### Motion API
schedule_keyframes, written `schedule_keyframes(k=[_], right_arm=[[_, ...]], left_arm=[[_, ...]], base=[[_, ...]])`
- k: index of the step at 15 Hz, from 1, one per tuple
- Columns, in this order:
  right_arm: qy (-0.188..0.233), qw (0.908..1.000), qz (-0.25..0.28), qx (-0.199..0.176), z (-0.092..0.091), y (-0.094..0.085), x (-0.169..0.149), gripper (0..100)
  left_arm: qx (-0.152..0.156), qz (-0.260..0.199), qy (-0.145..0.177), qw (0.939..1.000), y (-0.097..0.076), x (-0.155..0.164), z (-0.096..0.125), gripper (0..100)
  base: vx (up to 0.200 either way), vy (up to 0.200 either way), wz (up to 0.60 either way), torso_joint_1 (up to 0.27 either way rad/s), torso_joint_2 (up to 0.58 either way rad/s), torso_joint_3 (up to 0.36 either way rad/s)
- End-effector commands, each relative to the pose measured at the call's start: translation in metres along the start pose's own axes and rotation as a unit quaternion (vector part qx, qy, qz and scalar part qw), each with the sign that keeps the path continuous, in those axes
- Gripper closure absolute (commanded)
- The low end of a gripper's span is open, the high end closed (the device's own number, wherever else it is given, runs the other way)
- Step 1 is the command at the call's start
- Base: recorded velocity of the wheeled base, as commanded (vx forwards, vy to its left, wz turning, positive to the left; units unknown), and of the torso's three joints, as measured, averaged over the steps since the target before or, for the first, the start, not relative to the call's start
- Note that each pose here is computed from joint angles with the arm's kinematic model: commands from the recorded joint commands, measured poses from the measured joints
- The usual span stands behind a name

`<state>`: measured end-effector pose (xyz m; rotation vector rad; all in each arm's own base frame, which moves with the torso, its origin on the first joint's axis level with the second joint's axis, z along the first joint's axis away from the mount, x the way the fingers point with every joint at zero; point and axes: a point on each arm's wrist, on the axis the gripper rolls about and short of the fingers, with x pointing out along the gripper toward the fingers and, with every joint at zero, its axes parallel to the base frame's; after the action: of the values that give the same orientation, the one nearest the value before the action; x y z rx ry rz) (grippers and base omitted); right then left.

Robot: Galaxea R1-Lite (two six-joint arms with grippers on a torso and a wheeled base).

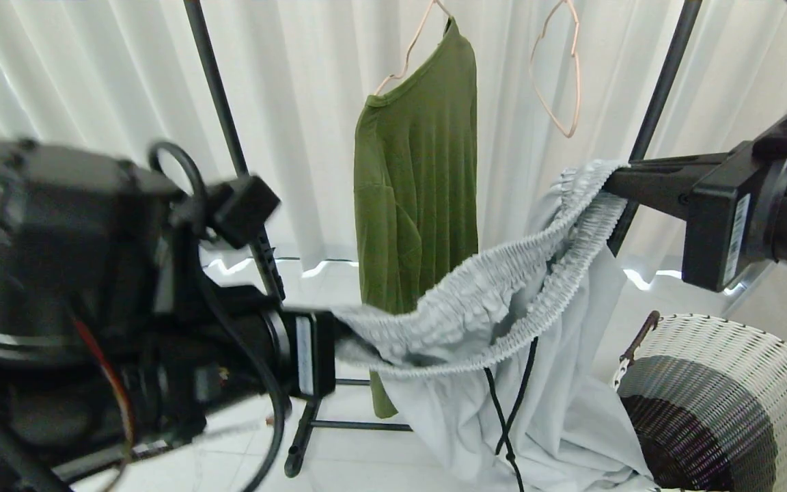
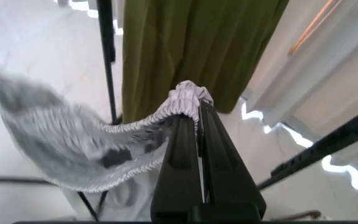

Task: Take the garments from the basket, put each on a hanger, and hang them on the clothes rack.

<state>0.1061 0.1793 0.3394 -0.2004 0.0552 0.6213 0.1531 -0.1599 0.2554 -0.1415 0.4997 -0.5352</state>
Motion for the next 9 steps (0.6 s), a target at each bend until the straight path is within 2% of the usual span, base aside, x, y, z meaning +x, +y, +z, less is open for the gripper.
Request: schedule_keyframes(k=[1, 3, 4, 6, 7, 8, 9], right_arm=[[-0.009, 0.9999, -0.004, 0.004, 0.002, -0.002, 0.000, 100], [-0.015, 0.9999, -0.005, 0.005, 0.003, -0.002, 0.000, 100], [-0.020, 0.9998, -0.006, 0.007, 0.005, -0.004, -0.005, 100], [-0.030, 0.9995, -0.008, 0.009, 0.004, -0.012, -0.020, 100], [-0.035, 0.9993, -0.011, 0.004, 0.004, -0.017, -0.029, 100], [-0.038, 0.9992, -0.015, -0.001, 0.003, -0.021, -0.032, 100], [-0.046, 0.9986, -0.026, -0.006, 0.005, -0.027, -0.038, 100]], left_arm=[[-0.031, 0.009, -0.142, 0.9894, 0.008, -0.077, 0.082, 100], [0.014, 0.025, -0.157, 0.9872, 0.009, -0.106, 0.100, 100], [0.039, 0.031, -0.154, 0.9868, 0.009, -0.114, 0.101, 100], [0.115, 0.035, -0.129, 0.9844, -0.001, -0.116, 0.081, 100], [0.138, 0.076, -0.125, 0.9795, -0.005, -0.112, 0.076, 100], [0.149, 0.099, -0.126, 0.9759, -0.008, -0.110, 0.075, 100], [0.161, 0.102, -0.130, 0.9731, -0.019, -0.109, 0.075, 100]], base=[[0.000, 0.000, 0.00, 0.000, 0.00, 0.000], [0.000, 0.000, 0.00, 0.000, 0.00, 0.000], [0.000, 0.000, 0.00, 0.000, 0.00, 0.000], [0.000, 0.000, 0.00, 0.000, 0.00, 0.000], [0.000, 0.000, 0.00, 0.000, 0.00, 0.000], [0.000, 0.000, 0.00, 0.000, 0.00, 0.000], [0.000, 0.000, 0.00, 0.000, 0.00, 0.000]])
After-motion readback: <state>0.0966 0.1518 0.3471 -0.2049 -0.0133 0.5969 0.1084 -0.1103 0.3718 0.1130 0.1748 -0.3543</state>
